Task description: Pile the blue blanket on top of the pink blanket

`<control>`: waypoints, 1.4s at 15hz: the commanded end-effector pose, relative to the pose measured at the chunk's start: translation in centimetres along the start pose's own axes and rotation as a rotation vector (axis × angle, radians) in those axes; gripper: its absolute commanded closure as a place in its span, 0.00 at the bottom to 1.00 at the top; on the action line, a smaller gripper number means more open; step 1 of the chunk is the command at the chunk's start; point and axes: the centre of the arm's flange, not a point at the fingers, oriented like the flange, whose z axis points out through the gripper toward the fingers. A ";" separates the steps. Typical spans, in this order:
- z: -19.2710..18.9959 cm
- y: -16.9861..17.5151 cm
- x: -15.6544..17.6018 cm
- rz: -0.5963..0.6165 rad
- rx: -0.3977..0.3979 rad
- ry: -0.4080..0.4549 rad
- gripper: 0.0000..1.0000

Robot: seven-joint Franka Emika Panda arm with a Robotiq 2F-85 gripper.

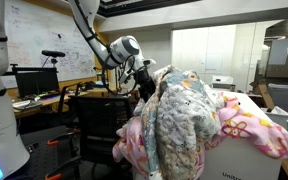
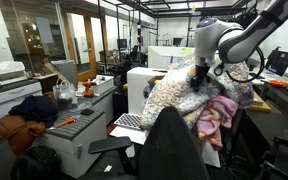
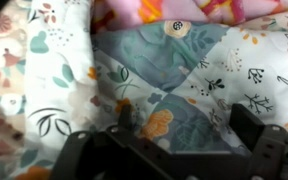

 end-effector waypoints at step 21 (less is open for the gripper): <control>10.1 -4.8 3.4 0.061 -0.087 0.001 0.00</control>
